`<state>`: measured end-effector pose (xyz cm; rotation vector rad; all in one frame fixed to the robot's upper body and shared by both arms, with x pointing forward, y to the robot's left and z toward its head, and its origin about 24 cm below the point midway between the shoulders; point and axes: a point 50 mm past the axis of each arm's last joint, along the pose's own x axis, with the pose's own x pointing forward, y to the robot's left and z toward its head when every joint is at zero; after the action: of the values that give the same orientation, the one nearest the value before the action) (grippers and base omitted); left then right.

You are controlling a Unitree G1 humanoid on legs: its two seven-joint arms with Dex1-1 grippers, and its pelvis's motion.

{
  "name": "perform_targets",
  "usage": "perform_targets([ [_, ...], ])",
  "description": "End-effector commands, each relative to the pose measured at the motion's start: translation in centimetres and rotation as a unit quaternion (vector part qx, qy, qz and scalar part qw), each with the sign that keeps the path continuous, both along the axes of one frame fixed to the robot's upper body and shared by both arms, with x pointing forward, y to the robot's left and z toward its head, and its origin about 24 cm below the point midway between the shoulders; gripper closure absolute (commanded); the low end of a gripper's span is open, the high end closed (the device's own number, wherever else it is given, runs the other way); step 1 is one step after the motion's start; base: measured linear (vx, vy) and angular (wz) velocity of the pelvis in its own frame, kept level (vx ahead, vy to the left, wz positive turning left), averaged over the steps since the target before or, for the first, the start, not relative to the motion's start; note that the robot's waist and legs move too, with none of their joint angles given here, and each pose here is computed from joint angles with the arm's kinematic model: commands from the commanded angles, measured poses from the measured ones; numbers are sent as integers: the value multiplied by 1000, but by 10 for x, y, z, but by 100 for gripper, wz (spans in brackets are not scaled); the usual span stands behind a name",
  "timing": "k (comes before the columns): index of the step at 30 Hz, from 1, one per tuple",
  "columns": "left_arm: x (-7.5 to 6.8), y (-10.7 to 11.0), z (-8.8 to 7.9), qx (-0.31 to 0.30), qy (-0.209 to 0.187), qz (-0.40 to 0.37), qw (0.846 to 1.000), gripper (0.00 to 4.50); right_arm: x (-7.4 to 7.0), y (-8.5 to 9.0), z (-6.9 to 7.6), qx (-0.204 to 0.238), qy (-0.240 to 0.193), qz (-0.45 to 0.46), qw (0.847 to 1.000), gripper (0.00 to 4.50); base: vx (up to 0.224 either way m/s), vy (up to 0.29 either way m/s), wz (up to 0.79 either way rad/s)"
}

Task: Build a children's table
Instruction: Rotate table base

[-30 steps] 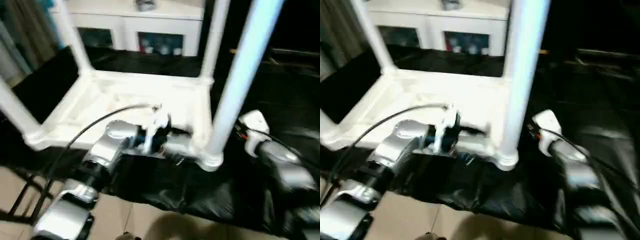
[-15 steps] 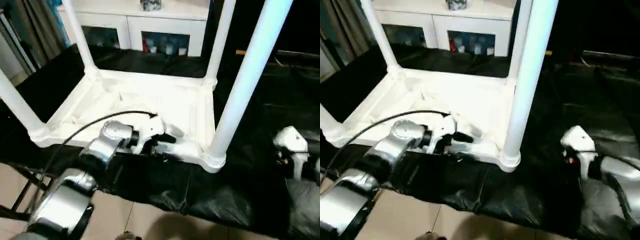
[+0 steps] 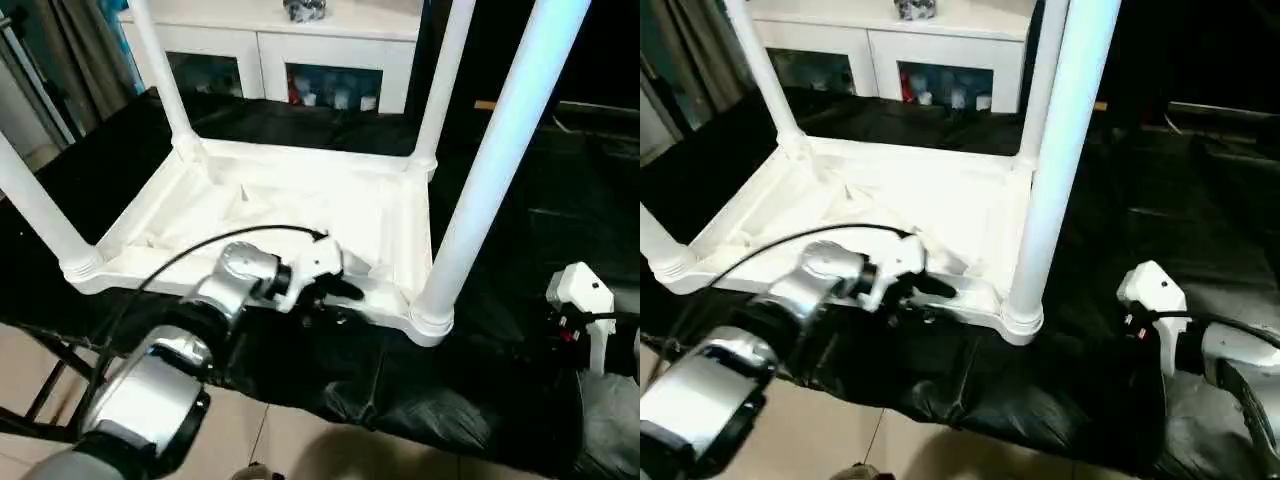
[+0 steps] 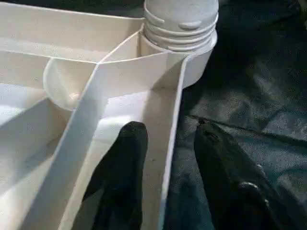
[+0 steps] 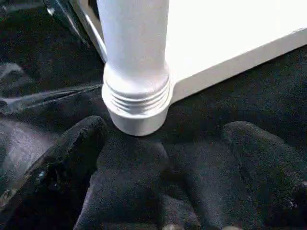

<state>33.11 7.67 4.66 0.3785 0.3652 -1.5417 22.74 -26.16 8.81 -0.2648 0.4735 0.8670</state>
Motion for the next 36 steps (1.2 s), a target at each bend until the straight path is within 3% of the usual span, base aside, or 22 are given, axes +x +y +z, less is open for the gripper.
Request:
perform_targets([
  [1, 4, 0, 5, 4, -8, 1, 1000, 296, -1, -1, 4, -1, -3, -1, 1000, 0, 0, 0, 0],
  [19, 5, 10, -6, 55, 10, 14, 998, 424, 0, 9, 5, 5, -8, 9, 1000, 0, 0, 0, 0],
  [21, 4, 19, -8, 54, 22, 26, 998, 433, 9, 20, 5, 18, -27, 18, 999, 0, 0, 0, 0],
  [26, 4, 29, -10, 44, 35, 45, 997, 450, 14, 34, 3, 33, -31, 39, 998, 0, 0, 0, 0],
  [30, -3, 54, -13, 24, 53, 68, 996, 450, 33, 59, -8, 36, -53, 40, 997, 0, 0, 0, 0],
  [36, -8, 63, -14, 17, 55, 71, 996, 450, 43, 74, -15, 37, -56, 51, 996, 0, 0, 0, 0],
])
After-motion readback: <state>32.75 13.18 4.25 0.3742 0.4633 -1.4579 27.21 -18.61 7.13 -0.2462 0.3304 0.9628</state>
